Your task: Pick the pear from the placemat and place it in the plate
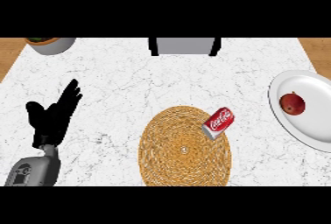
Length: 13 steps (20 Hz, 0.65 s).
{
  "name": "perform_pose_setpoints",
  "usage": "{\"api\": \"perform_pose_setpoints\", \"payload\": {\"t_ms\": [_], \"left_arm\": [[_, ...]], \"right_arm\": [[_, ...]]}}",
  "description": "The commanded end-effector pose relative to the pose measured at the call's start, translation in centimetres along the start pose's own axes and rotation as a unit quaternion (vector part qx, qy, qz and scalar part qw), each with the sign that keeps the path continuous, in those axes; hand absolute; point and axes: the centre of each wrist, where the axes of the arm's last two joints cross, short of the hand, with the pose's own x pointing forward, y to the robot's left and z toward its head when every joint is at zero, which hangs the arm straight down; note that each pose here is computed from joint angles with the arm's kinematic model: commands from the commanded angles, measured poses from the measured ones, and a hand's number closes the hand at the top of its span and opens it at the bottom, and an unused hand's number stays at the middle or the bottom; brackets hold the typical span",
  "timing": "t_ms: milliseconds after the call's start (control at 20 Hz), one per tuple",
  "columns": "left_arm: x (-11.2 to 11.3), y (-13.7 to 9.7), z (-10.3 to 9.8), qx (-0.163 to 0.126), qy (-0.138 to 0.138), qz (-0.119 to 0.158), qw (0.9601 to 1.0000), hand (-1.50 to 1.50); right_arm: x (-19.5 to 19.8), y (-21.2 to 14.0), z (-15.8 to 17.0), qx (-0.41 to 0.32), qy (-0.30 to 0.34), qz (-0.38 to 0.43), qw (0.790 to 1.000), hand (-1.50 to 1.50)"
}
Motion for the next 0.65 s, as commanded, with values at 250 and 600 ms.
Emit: {"api": "perform_pose_setpoints", "payload": {"t_ms": [250,600], "left_arm": [[-0.8,-1.3,-0.3,-0.008,0.002,0.000,1.0000,0.00],[0.0,0.8,0.8,-0.013,-0.006,-0.004,0.9999,0.00]], "right_arm": [[-0.8,-2.5,2.3,0.000,-0.008,0.020,1.000,-1.50],[0.2,-4.3,2.7,0.001,0.011,0.031,0.999,-1.50]]}}
